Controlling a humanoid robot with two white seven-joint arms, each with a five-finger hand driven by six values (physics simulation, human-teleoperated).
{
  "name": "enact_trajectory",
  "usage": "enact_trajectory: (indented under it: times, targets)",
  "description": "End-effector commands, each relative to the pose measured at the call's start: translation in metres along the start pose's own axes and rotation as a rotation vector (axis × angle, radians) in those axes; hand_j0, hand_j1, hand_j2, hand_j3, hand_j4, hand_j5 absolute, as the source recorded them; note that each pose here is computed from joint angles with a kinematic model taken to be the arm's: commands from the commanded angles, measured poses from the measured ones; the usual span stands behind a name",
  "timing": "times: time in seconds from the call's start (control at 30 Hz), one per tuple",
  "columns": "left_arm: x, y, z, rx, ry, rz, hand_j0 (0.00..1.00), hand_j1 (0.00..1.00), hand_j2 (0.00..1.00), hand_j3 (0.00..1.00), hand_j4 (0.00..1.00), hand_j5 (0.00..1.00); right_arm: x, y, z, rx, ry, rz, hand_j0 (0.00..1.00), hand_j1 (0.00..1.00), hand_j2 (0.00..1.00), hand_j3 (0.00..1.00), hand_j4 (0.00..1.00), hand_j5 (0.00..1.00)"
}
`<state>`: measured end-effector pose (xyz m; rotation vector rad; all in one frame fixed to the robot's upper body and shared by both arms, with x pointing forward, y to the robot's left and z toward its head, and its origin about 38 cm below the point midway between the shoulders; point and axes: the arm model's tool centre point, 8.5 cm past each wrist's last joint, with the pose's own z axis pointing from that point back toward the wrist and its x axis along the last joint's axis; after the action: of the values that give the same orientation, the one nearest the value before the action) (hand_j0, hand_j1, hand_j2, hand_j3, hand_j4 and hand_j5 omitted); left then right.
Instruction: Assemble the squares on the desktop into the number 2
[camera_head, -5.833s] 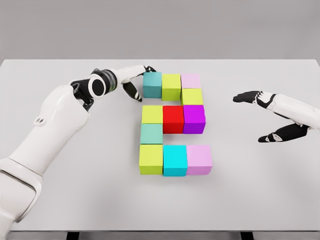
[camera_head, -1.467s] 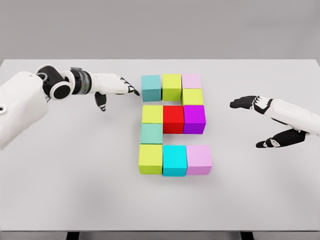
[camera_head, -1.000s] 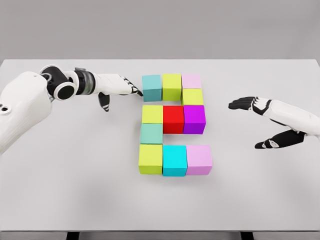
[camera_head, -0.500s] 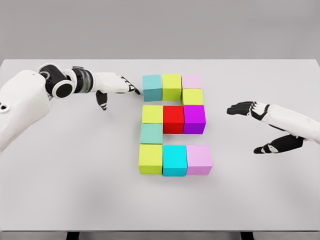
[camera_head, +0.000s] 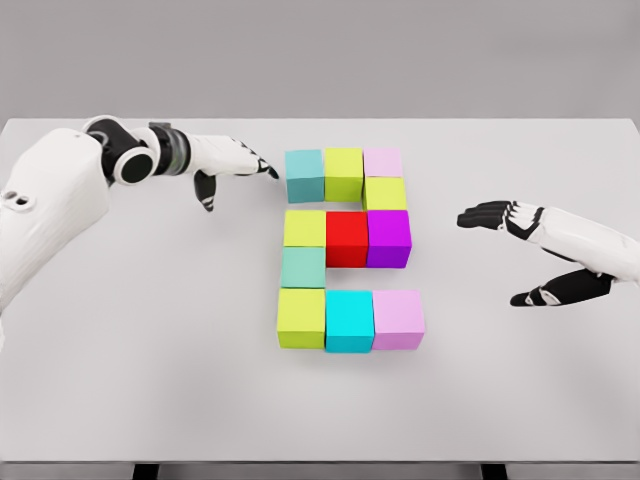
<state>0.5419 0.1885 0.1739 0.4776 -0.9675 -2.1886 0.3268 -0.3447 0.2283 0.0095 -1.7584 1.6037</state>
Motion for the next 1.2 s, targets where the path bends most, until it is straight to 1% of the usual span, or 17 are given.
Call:
enact_trajectory:
  times: [0.0, 0.1, 0.17, 0.3, 0.67, 0.8, 1.17]
  targets:
    - [0.001, 0.000, -0.004, -0.005, 0.002, 0.011, 1.00, 1.00, 1.00, 1.00, 1.00, 1.00, 0.000, -0.001, 0.000, -0.005, -0.001, -0.005, 1.00, 1.00, 1.00, 1.00, 1.00, 1.00]
    - [0.002, 0.000, -0.005, -0.006, 0.002, 0.006, 1.00, 1.00, 1.00, 1.00, 1.00, 1.00, 0.000, -0.002, 0.001, -0.006, 0.001, -0.003, 1.00, 1.00, 1.00, 1.00, 1.00, 1.00]
    - [0.003, 0.005, -0.005, 0.000, 0.000, 0.002, 1.00, 1.00, 1.00, 1.00, 1.00, 1.00, 0.000, -0.002, 0.001, -0.007, 0.001, -0.002, 1.00, 1.00, 1.00, 1.00, 1.00, 1.00]
    - [0.005, 0.007, -0.006, 0.003, -0.002, -0.002, 1.00, 1.00, 1.00, 1.00, 1.00, 1.00, 0.000, -0.002, 0.001, -0.006, 0.001, -0.003, 1.00, 1.00, 1.00, 1.00, 1.00, 1.00]
    - [0.004, 0.006, -0.006, 0.000, 0.001, 0.000, 1.00, 1.00, 1.00, 1.00, 1.00, 1.00, 0.000, -0.002, 0.001, -0.006, 0.001, -0.003, 1.00, 1.00, 1.00, 1.00, 1.00, 1.00]
    - [0.007, 0.010, -0.008, 0.005, -0.005, -0.005, 1.00, 1.00, 1.00, 1.00, 1.00, 1.00, 0.000, -0.002, 0.001, -0.007, 0.000, -0.004, 1.00, 1.00, 1.00, 1.00, 1.00, 1.00]
    - [0.005, 0.010, -0.007, 0.007, -0.003, -0.002, 1.00, 1.00, 1.00, 1.00, 1.00, 1.00, 0.000, -0.002, 0.001, -0.007, 0.000, -0.004, 1.00, 1.00, 1.00, 1.00, 1.00, 1.00]
